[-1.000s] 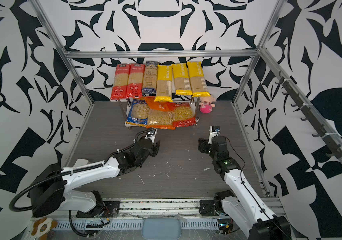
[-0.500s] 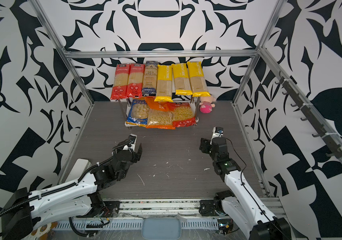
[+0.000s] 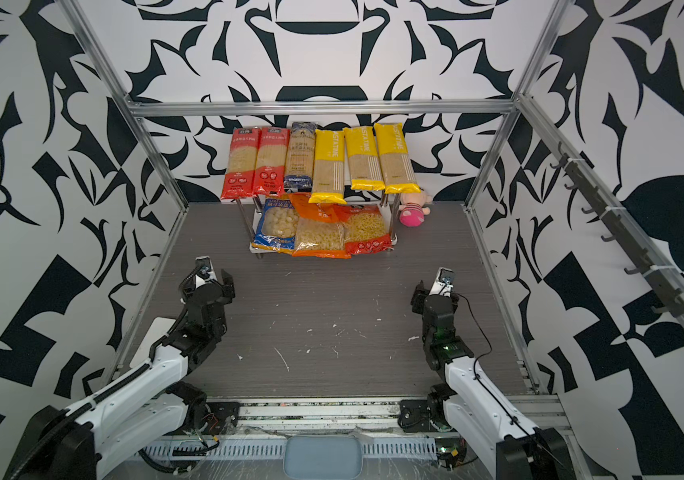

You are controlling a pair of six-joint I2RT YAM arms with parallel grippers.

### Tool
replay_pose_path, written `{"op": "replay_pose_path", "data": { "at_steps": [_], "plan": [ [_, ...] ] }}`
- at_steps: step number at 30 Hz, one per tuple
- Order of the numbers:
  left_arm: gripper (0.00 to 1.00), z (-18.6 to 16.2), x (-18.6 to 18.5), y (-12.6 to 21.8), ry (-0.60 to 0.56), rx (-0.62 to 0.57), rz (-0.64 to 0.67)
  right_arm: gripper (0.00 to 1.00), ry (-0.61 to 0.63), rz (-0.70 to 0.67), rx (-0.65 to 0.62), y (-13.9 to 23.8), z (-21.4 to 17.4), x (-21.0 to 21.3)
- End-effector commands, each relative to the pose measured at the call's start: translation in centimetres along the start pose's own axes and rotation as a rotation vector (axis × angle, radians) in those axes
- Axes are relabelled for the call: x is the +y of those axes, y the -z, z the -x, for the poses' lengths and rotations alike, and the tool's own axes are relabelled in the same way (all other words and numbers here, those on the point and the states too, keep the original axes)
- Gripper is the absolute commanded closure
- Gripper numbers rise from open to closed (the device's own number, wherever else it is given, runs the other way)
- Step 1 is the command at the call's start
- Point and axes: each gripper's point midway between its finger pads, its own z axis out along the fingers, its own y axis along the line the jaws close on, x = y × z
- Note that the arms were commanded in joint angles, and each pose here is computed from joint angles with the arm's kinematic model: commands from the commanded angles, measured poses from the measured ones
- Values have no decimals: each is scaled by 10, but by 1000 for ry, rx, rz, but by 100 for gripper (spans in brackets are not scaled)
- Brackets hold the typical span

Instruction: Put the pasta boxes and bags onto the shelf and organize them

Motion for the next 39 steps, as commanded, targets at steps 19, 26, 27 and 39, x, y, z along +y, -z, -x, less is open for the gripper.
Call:
{"op": "replay_pose_path", "data": {
  "at_steps": [19, 26, 27, 39],
  "plan": [
    [18, -51, 14, -78, 133, -14, -42, 18, 97, -103, -125, -55, -3, -4],
    [17, -55, 11, -86, 134, 27, -58, 12, 141, -34, -74, -78, -17, 6],
    [17, -56, 10, -88, 134, 39, -63, 13, 144, -25, -46, -79, -18, 8],
    [0, -67, 13, -99, 165, 90, -74, 0, 132, -39, -20, -83, -20, 5]
  ]
}}
